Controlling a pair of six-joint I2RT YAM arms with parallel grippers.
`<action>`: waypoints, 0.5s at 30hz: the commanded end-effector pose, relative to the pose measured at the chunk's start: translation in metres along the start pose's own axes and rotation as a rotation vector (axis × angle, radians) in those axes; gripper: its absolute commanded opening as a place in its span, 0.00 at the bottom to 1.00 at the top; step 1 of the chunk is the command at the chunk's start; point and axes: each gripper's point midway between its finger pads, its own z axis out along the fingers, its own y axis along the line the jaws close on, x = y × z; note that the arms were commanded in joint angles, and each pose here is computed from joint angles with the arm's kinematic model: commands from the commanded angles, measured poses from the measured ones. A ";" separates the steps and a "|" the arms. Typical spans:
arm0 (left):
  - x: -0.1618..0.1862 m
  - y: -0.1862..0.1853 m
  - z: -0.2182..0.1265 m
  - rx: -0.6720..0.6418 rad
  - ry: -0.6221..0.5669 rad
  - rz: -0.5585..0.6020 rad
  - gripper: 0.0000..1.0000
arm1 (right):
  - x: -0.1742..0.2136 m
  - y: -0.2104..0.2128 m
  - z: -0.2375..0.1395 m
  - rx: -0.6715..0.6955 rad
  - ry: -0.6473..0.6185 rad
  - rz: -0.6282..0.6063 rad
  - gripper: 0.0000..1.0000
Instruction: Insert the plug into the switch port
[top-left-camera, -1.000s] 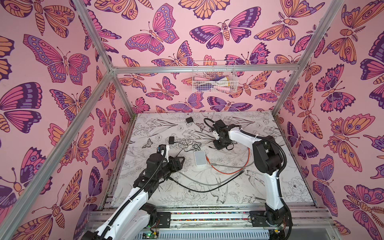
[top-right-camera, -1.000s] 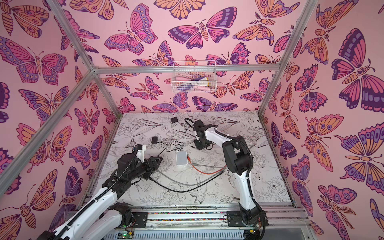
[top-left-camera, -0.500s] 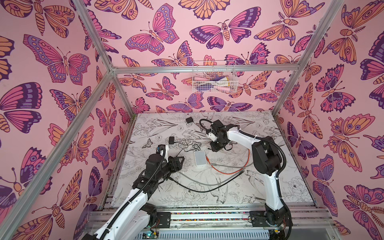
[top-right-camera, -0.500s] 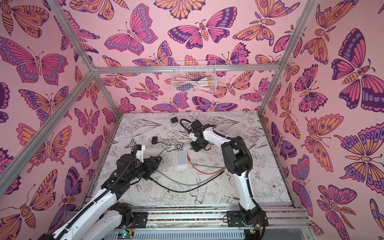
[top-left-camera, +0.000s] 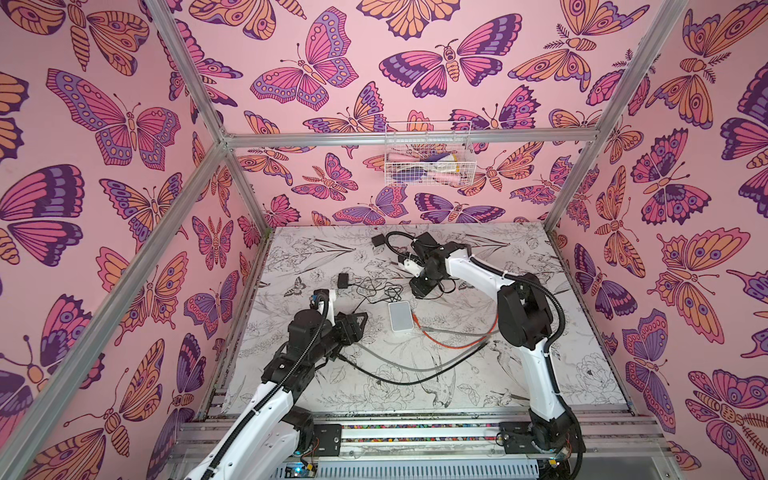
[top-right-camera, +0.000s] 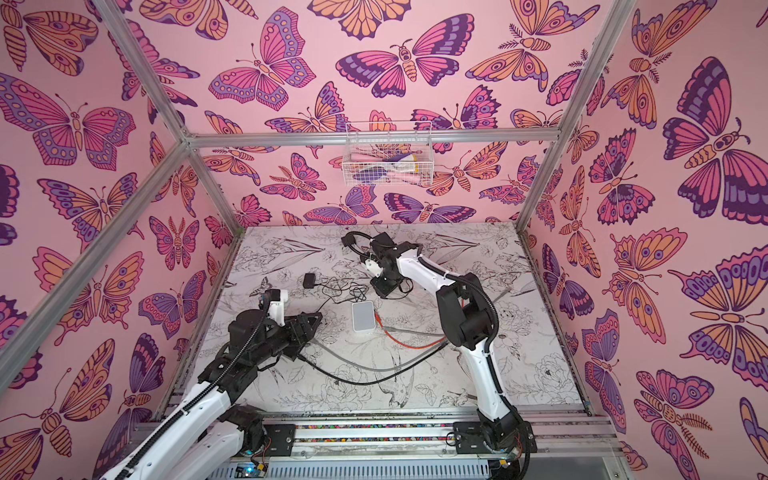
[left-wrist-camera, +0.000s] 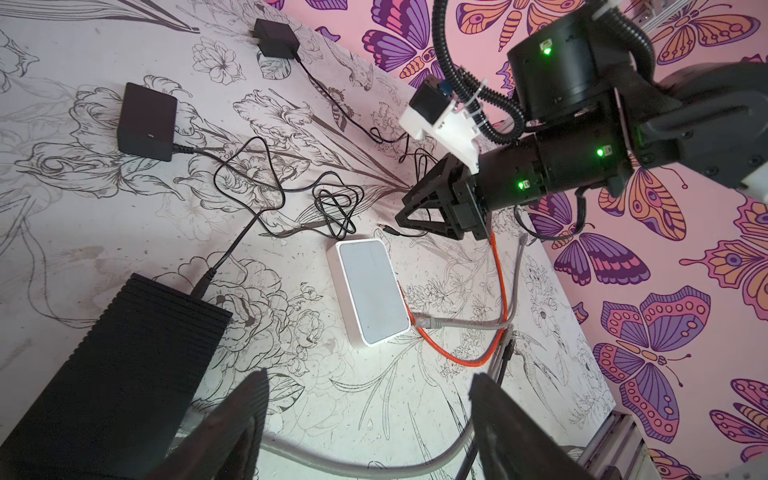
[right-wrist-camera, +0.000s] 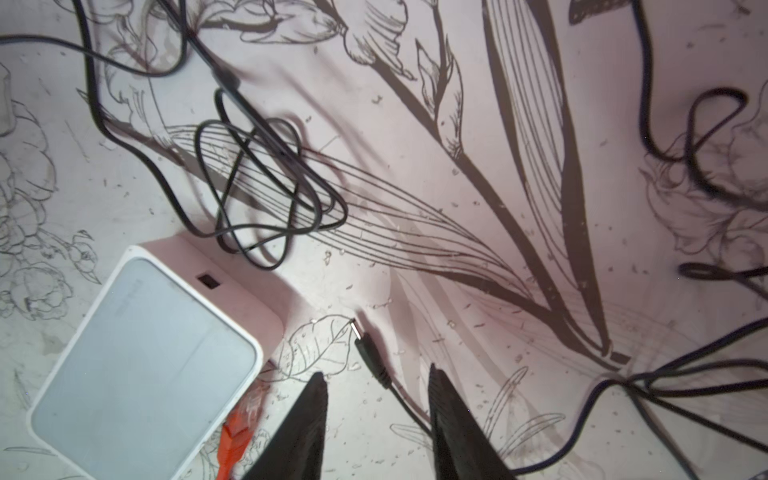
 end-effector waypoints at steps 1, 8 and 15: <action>0.001 0.000 -0.004 -0.008 0.003 0.018 0.78 | 0.018 0.003 0.009 -0.028 0.092 -0.055 0.43; 0.000 0.001 -0.007 -0.008 -0.005 0.019 0.79 | 0.026 0.013 0.012 -0.081 0.110 -0.077 0.41; 0.001 -0.001 -0.007 -0.002 0.000 0.013 0.79 | 0.033 0.015 0.025 -0.103 0.141 -0.085 0.37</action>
